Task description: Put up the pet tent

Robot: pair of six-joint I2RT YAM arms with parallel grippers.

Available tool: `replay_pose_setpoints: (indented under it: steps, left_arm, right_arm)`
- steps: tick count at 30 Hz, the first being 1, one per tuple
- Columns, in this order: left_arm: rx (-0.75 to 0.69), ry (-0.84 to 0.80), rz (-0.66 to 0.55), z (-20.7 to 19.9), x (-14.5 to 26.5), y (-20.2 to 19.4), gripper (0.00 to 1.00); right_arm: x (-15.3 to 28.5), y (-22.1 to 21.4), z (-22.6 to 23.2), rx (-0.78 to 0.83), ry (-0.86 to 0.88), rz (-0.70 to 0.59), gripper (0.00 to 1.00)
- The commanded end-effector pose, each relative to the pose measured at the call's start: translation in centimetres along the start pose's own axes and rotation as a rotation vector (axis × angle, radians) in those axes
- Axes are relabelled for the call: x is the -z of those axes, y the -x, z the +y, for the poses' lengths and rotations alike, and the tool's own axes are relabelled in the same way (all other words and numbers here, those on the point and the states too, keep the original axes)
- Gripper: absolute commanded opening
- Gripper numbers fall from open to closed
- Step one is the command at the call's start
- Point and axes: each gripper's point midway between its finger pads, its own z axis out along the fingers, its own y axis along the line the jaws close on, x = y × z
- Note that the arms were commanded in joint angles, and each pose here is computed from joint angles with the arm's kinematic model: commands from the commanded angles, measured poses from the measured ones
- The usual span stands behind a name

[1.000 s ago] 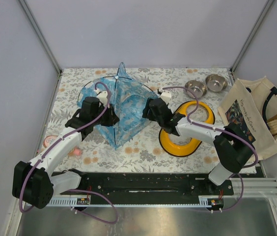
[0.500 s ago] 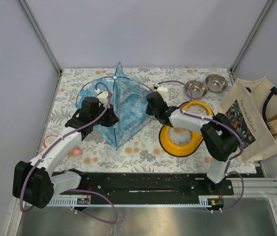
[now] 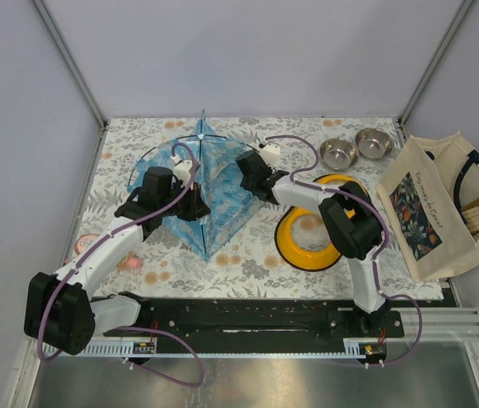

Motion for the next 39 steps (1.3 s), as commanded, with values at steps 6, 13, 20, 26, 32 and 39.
replay_pose_setpoints:
  steps: [6,13,20,26,32,39]
  left_arm:
    - [0.04,-0.063,0.066,-1.1,-0.5,-0.7,0.0]
    - [0.067,-0.04,0.066,-0.7,-1.2,-0.2,0.0]
    - [0.093,-0.049,0.065,-0.6,-1.8,-0.4,0.0]
    - [0.099,-0.052,0.069,-0.6,-1.8,-0.7,0.0]
    - [0.103,-0.052,0.074,-0.7,-1.8,-0.9,0.0]
    - [0.106,-0.053,0.081,-0.7,-1.7,-1.0,0.0]
  right_arm:
    - [2.4,2.9,-3.7,-0.036,-0.192,-0.102,0.4]
    - [7.2,3.7,-4.1,-0.031,-0.081,-0.095,0.72]
    - [10.9,4.8,-5.3,-0.026,-0.049,-0.11,0.62]
    - [7.9,3.1,-3.9,0.015,-0.042,-0.056,0.16]
    - [4.0,2.0,-4.3,0.004,-0.142,-0.063,0.08]
    - [1.8,2.7,-6.8,0.023,-0.386,-0.124,0.01]
